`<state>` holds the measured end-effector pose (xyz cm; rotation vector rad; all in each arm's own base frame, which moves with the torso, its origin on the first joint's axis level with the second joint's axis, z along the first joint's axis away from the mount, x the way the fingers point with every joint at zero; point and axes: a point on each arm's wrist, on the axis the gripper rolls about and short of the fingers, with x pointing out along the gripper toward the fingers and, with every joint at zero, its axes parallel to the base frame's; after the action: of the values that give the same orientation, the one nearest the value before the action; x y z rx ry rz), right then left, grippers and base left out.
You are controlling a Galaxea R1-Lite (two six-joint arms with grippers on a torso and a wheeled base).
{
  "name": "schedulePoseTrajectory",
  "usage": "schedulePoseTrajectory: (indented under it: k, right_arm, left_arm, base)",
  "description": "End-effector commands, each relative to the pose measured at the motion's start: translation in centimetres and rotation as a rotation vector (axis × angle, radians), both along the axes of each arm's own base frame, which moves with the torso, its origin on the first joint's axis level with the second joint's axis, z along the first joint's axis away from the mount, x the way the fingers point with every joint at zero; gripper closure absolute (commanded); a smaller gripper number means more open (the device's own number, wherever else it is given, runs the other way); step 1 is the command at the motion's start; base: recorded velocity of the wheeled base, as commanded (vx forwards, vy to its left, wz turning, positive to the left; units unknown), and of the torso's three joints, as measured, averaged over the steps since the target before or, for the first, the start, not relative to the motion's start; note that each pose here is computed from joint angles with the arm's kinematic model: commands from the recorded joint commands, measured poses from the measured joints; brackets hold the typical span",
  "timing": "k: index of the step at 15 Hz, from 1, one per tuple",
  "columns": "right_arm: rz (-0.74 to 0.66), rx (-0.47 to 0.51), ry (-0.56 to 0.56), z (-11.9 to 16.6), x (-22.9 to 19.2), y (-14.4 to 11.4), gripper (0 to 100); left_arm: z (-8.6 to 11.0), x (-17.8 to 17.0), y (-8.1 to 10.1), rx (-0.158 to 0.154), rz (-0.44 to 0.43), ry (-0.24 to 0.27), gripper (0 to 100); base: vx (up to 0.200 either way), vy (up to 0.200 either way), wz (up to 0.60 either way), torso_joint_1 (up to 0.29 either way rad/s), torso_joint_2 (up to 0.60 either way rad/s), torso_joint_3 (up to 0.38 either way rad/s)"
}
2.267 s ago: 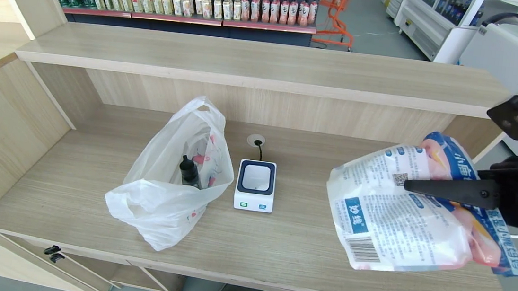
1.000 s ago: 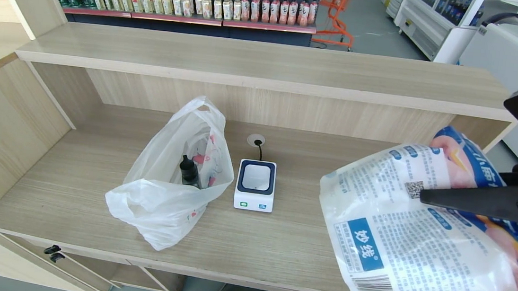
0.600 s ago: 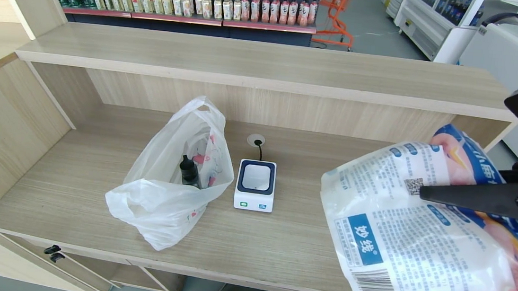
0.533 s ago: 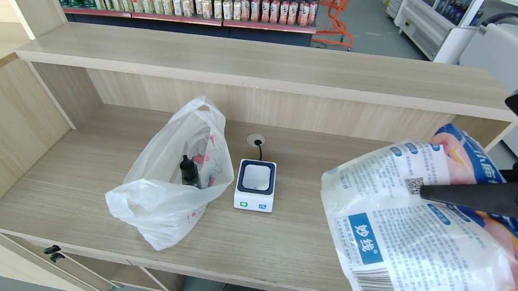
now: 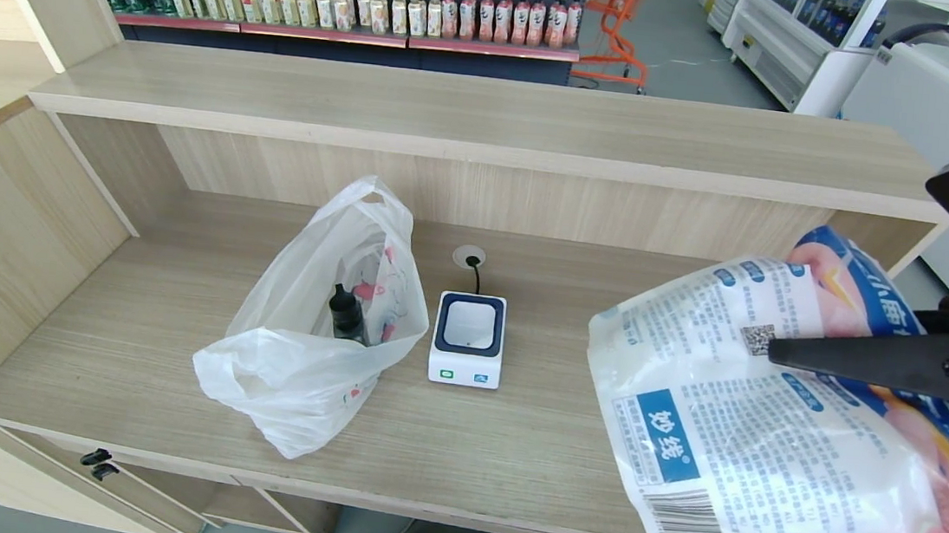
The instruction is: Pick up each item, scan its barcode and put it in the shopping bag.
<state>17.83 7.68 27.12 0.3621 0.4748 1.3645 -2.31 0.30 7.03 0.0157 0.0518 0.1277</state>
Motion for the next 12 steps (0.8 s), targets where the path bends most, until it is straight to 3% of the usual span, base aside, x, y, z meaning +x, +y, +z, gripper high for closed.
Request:
schedulePoseTrajectory:
  k: [1,6,7,8,9,10,12]
  right_arm:
    - [0.002,0.000,0.001,0.0,0.0,0.0,100]
    - [0.002,-0.010,-0.043,-0.3,-0.2,-0.1,100]
    - [-0.015,-0.035,-0.119,-0.8,-0.1,-0.3,100]
    - [-0.104,-0.140,-0.334,-2.1,0.0,-1.0,100]
    - [-0.191,-0.239,-0.462,-2.6,-0.1,-1.6,100]
    - [-0.225,-0.280,-0.507,-2.8,-0.1,-1.9,100]
    - [-0.395,-0.473,-0.705,-2.7,-0.2,-4.0,100]
  left_arm:
    - [0.0,0.0,0.0,0.000,0.001,0.000,0]
    - [0.0,0.0,0.0,0.000,0.001,0.000,0]
    - [0.0,0.0,0.0,0.000,0.001,0.000,0]
    - [0.0,0.0,0.0,0.000,0.001,0.000,0]
    - [0.0,0.0,0.0,0.000,0.001,0.000,0]
    - [0.0,0.0,0.0,0.000,0.001,0.000,0]
    - [0.0,0.0,0.0,0.000,0.001,0.000,0]
  base:
    - [0.000,0.000,0.00,0.000,0.00,0.000]
    - [0.000,0.000,0.00,0.000,0.00,0.000]
    - [0.000,0.000,0.00,0.000,0.00,0.000]
    - [0.000,0.000,0.00,0.000,0.00,0.000]
    - [0.000,0.000,0.00,0.000,0.00,0.000]
    - [0.000,0.000,0.00,0.000,0.00,0.000]
    - [0.000,0.000,0.00,0.000,0.00,0.000]
